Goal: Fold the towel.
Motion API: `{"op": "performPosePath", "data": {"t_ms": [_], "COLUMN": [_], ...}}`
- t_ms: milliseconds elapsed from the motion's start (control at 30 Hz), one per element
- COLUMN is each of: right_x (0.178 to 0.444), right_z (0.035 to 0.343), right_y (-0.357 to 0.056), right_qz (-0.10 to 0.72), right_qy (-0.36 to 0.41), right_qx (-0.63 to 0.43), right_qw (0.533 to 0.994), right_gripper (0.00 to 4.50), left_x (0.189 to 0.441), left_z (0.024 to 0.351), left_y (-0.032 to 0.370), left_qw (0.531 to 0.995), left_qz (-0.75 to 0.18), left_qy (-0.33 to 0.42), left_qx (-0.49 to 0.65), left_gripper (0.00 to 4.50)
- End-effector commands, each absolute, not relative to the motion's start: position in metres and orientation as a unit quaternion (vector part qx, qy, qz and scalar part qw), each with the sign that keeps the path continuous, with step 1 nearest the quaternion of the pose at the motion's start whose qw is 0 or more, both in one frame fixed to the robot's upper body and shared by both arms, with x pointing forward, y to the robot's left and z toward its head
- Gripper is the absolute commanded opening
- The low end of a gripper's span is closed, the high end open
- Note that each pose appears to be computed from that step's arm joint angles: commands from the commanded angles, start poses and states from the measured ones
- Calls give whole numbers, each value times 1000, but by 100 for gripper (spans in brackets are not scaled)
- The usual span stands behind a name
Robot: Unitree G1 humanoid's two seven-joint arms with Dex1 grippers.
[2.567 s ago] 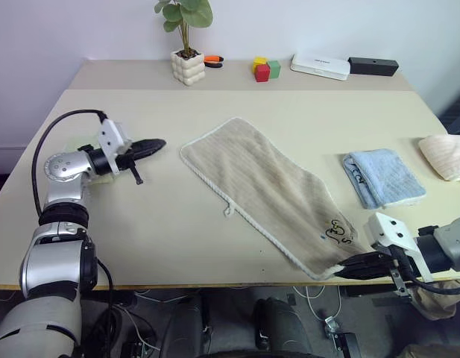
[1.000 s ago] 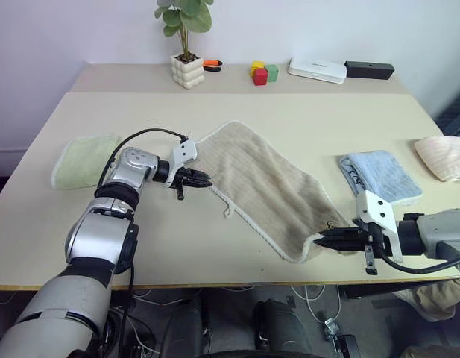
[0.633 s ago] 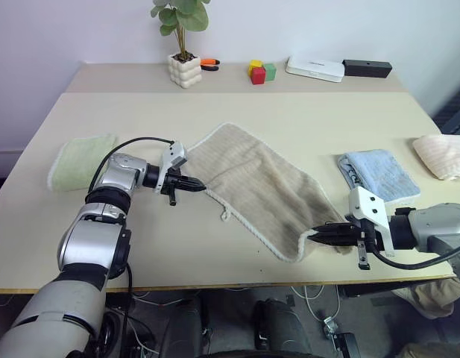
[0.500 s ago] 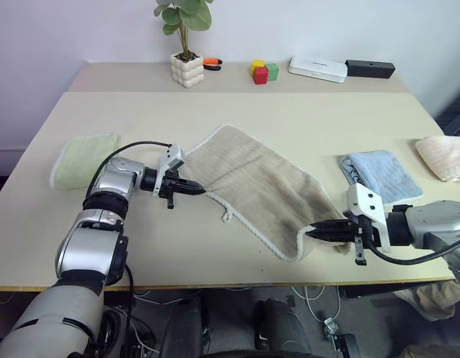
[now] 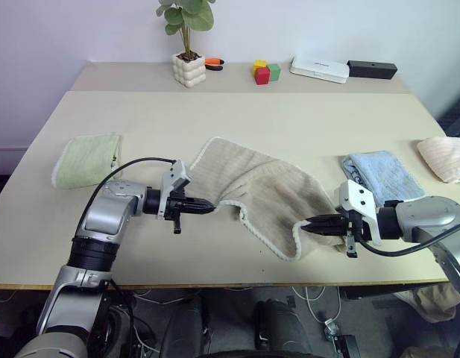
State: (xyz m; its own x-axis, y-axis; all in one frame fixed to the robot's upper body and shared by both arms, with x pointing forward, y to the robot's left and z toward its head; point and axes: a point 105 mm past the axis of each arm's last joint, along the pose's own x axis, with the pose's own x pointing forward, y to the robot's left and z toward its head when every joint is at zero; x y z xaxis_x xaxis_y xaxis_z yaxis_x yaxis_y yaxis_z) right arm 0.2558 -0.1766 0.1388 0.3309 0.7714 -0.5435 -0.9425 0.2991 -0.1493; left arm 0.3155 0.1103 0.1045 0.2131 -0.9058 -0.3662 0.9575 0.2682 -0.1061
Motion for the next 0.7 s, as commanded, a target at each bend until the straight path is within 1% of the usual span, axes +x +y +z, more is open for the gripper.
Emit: {"op": "performPosePath", "data": {"t_ms": [33,100,167,200,267,400,500,567,600,700], "right_x": [257,257,257,257,256,256,256,255,256,256], "right_z": [145,145,145,146,145,145,145,145,145,145], "right_y": [-174,-173,-173,-173,-173,-173,-173,-173,-173,-173], "right_qz": [551,551,551,551,551,550,550,550,549,550], "right_qy": [172,172,172,172,172,173,173,173,173,173], "right_qx": [-233,-233,-234,-234,-234,-235,-235,-235,-235,-236], "right_qw": [782,782,782,782,782,782,783,783,783,782], "right_gripper": [0,0,0,0,0,0,0,0,0,0], "left_x": [318,319,321,319,316,317,328,332,335,340], "left_z": [116,121,123,123,124,131,133,133,132,120], "left_y": [105,103,108,111,120,140,165,173,178,196], "left_qw": [780,778,780,774,762,755,761,759,763,749], "left_qz": [-606,-610,-608,-612,-624,-628,-599,-593,-585,-572], "left_qy": [142,118,114,112,114,112,98,91,96,114], "left_qx": [73,90,98,112,129,152,228,254,258,313], "left_gripper": [28,87,184,239,329,329,329,329,329,329]}}
